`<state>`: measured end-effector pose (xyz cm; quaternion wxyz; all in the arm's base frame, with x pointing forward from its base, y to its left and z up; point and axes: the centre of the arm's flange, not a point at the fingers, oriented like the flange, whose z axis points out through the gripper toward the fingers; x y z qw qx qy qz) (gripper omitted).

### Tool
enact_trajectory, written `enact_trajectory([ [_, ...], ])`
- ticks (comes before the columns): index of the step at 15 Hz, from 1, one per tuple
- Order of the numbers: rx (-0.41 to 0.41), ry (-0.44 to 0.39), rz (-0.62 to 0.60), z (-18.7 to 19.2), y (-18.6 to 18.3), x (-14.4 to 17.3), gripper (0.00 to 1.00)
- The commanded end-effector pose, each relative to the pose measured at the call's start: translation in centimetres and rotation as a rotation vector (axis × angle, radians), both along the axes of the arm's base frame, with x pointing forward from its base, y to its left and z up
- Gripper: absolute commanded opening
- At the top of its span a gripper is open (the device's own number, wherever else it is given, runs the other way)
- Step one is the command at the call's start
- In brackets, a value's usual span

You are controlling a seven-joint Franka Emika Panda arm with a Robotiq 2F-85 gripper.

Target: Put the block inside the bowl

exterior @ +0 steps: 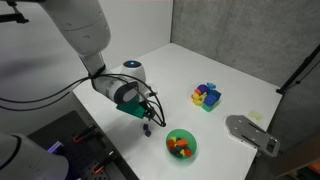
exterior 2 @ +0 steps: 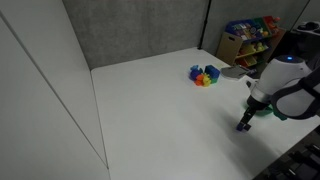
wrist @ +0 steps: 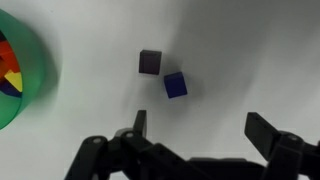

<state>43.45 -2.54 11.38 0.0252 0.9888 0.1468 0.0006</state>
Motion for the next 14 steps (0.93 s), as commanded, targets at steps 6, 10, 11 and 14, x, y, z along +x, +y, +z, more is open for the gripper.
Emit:
enact_trajectory([
  [6, -0.013, 0.009, 0.043, -6.5, -0.6, 1.3, 1.00],
  [10, -0.011, 0.021, 0.055, -8.1, -0.7, 1.3, 1.00],
  [11, -0.010, 0.027, 0.058, -8.4, -0.8, 1.2, 1.00],
  [14, -0.013, 0.038, 0.058, -9.0, -1.0, 1.1, 0.66],
])
